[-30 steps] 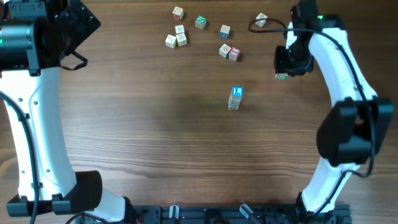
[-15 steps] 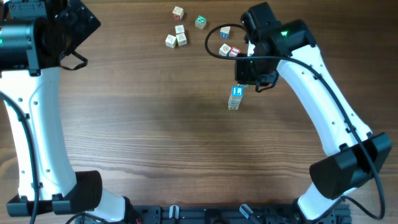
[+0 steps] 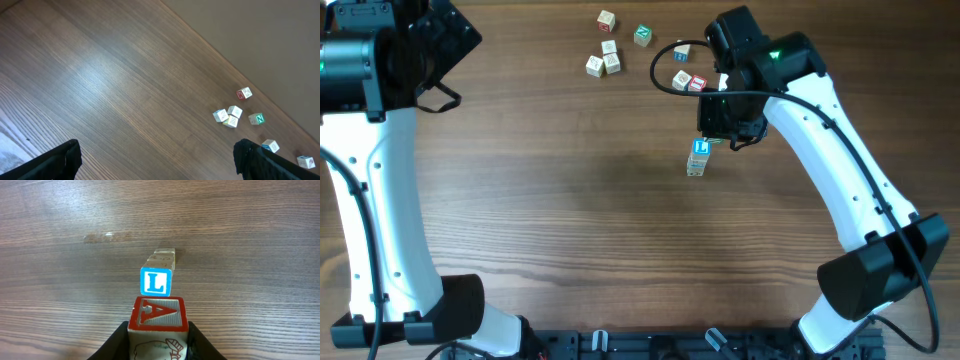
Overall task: Form a tower
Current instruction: 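Carry the A block with the right gripper over the tower top, then lower the A block onto the L block atop the tower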
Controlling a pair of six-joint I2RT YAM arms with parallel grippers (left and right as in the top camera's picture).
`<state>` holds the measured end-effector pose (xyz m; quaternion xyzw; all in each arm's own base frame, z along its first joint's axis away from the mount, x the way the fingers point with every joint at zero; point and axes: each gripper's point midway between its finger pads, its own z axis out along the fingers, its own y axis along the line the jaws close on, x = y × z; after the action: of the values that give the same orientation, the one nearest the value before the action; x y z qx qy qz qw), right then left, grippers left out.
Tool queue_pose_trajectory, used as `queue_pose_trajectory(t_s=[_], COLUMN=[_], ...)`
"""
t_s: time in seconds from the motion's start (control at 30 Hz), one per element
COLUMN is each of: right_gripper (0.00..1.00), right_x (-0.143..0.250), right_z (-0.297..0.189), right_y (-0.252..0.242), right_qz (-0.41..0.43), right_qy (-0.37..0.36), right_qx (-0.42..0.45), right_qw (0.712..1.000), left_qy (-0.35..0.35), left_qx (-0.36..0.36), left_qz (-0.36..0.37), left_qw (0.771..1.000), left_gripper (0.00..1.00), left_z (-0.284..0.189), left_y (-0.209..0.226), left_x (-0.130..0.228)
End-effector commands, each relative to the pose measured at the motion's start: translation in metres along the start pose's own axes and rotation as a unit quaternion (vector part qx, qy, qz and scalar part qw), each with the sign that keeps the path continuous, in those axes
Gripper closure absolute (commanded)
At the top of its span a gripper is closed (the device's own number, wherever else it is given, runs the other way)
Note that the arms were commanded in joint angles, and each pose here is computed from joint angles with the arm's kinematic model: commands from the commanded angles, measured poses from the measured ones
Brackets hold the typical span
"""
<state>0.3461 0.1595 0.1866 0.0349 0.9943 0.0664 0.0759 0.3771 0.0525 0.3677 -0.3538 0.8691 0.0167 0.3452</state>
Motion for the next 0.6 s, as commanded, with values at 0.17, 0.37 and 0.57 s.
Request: queue_pose_trajectory(t_s=[0.17, 0.37, 0.57], right_gripper=[0.77, 0.77, 0.78], right_x=[0.0, -0.002, -0.002], right_z=[-0.002, 0.013, 0.033], right_y=[0.002, 0.008, 0.01], right_qz=[0.003, 0.0, 0.001], right_qy=[-0.001, 0.012, 0.034], right_qx=[-0.001, -0.003, 0.004], right_qw=[1.0, 1.0, 0.999], left_qy=[-0.017, -0.017, -0.017], left_qx=[0.001, 0.001, 0.001], left_qz=[-0.013, -0.013, -0.013], left_qw=[1.0, 1.0, 1.0], left_gripper=[0.0, 0.0, 0.0], left_z=[-0.01, -0.01, -0.01], left_y=[0.004, 0.004, 0.004], left_x=[-0.006, -0.006, -0.006])
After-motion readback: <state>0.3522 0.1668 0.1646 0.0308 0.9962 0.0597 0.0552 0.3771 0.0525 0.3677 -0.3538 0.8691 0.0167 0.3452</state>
